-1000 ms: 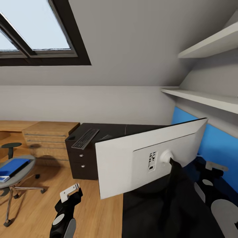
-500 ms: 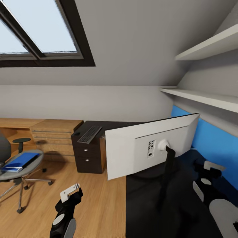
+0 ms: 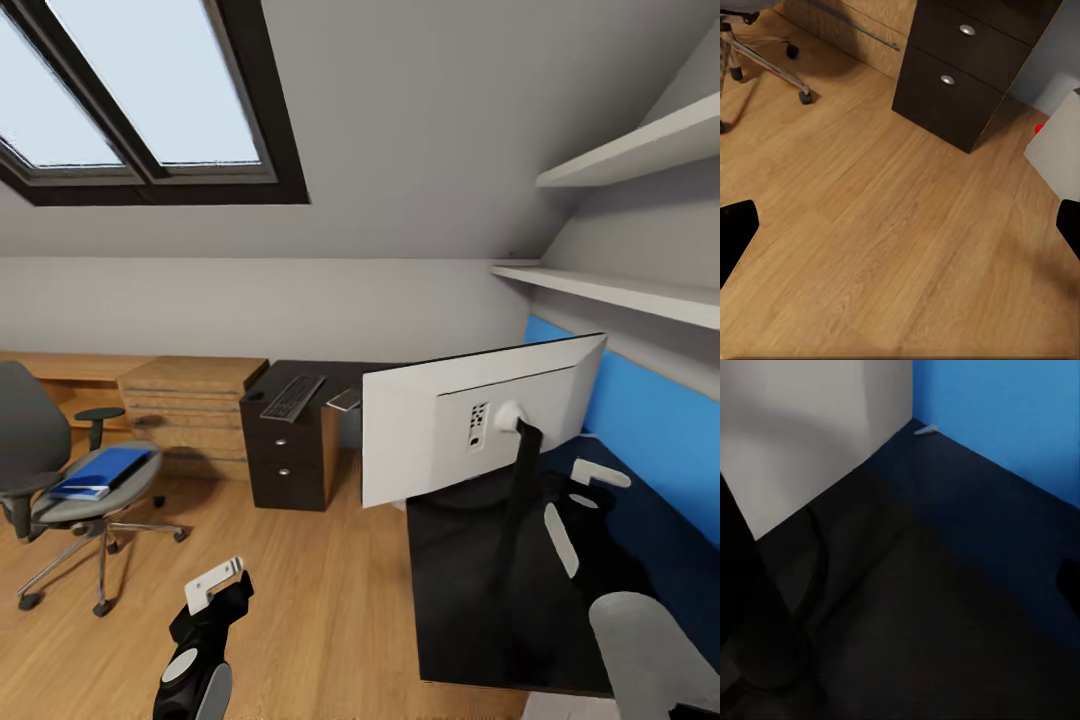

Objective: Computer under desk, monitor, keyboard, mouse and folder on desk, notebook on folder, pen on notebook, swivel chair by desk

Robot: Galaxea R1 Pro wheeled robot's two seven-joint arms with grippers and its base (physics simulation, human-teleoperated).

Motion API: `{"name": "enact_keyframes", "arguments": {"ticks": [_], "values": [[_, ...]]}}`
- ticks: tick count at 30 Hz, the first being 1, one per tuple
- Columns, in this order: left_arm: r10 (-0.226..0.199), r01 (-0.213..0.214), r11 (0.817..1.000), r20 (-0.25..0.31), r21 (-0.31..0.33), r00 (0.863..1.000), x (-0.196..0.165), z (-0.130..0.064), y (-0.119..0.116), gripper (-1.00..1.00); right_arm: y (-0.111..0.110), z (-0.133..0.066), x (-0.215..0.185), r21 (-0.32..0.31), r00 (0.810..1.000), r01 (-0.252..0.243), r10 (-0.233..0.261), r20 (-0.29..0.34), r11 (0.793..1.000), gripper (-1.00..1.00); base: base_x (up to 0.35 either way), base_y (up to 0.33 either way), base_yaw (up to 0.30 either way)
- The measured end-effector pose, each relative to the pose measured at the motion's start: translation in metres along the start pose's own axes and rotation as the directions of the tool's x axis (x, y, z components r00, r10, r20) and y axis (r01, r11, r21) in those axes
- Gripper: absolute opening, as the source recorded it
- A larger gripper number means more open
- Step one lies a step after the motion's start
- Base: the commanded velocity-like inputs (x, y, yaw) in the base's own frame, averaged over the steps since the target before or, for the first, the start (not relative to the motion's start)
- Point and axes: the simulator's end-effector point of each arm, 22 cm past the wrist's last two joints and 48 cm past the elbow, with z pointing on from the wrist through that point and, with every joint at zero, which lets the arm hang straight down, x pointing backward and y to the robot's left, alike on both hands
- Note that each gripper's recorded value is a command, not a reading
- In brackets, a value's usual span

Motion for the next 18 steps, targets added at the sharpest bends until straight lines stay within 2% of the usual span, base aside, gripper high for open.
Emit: {"name": "enact_keyframes", "arguments": {"ticks": [2,3,7,11,12,13,14,15,18], "values": [[0.000,0.000,1.000,0.000,0.001,1.000,0.000,0.000,0.000,1.00,-0.001,-0.011,-0.001,-0.002,1.000,0.000,0.000,0.007,1.000,1.00,-0.221,0.268,0.000],[0.000,0.000,1.000,-0.001,0.002,1.000,0.000,0.000,-0.001,1.00,-0.009,-0.025,-0.005,0.015,1.000,-0.007,0.007,0.031,1.000,1.00,-0.220,0.270,0.000],[0.002,-0.002,1.000,-0.002,0.007,1.000,0.001,-0.001,-0.003,1.00,-0.002,-0.042,-0.005,0.012,0.999,-0.030,0.029,0.040,0.999,1.00,-0.210,0.276,0.000],[0.011,-0.010,1.000,-0.006,0.019,1.000,0.003,-0.002,-0.009,1.00,0.026,-0.058,0.008,-0.025,0.998,-0.058,0.058,0.019,0.998,1.00,-0.177,0.295,0.000],[0.013,-0.013,1.000,-0.007,0.022,1.000,0.004,-0.002,-0.010,1.00,0.037,-0.063,0.012,-0.039,0.998,-0.068,0.068,0.010,0.997,1.00,-0.122,0.310,0.000],[0.030,-0.029,0.999,-0.021,0.036,0.999,0.012,-0.004,-0.017,1.00,0.058,-0.074,0.020,-0.067,0.996,-0.085,0.085,-0.008,0.994,1.00,-0.104,0.312,0.000],[0.036,-0.035,0.999,-0.027,0.039,0.999,0.015,-0.004,-0.018,1.00,0.062,-0.076,0.021,-0.072,0.996,-0.086,0.085,-0.011,0.994,1.00,-0.017,0.329,0.000],[0.063,-0.060,0.997,-0.060,0.050,0.996,0.033,-0.004,-0.024,1.00,0.082,-0.086,0.030,-0.107,0.998,-0.062,0.061,-0.017,0.992,1.00,-0.014,0.330,0.000],[0.069,-0.066,0.996,-0.067,0.052,0.995,0.037,-0.005,-0.025,1.00,0.092,-0.091,0.033,-0.128,0.999,-0.040,0.039,-0.014,0.991,1.00,-0.005,0.332,0.000]]}}
